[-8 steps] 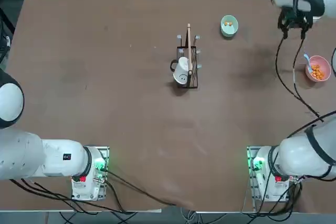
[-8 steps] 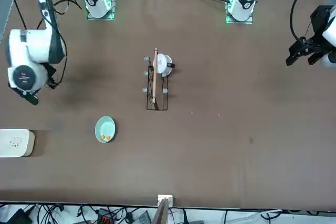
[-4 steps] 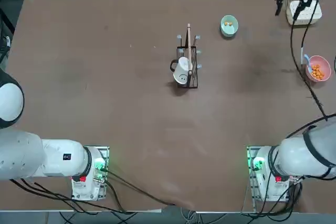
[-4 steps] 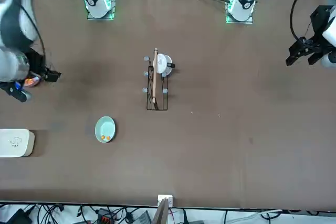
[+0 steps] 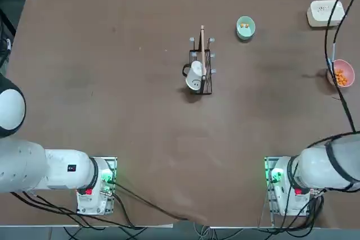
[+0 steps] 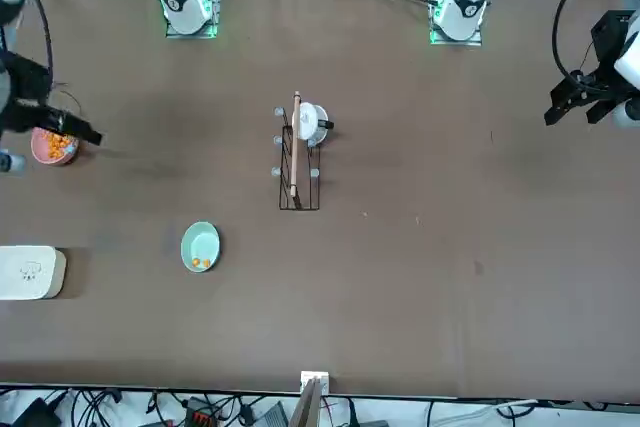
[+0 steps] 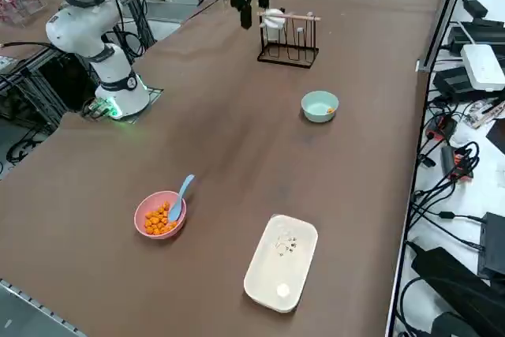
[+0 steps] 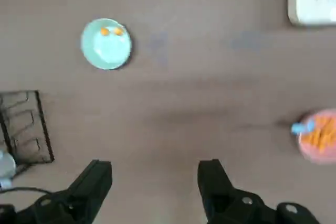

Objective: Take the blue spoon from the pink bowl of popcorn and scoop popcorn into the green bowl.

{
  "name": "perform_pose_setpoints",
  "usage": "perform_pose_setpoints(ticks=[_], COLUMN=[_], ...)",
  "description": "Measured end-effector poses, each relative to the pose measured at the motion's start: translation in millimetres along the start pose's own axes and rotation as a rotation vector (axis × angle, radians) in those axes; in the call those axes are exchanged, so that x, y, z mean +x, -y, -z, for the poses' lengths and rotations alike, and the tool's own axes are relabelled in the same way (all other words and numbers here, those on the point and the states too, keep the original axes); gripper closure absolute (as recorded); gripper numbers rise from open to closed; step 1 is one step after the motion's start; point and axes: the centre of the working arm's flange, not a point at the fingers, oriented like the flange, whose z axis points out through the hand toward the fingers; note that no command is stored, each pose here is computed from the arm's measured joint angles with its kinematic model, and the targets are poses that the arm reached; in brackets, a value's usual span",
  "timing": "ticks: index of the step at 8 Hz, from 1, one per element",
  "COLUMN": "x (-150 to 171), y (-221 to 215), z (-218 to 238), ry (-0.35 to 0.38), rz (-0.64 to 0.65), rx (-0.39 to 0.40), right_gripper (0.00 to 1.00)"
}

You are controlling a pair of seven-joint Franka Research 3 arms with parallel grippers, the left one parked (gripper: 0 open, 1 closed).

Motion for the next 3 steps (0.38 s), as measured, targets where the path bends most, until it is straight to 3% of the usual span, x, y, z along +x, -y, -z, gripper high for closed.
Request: perform_pose_setpoints(ticks=[3], x=[-36], y=[11], z=[2], ry=[-0.042], rz=[0.023], rx=[-0.012], right_gripper=[0.00])
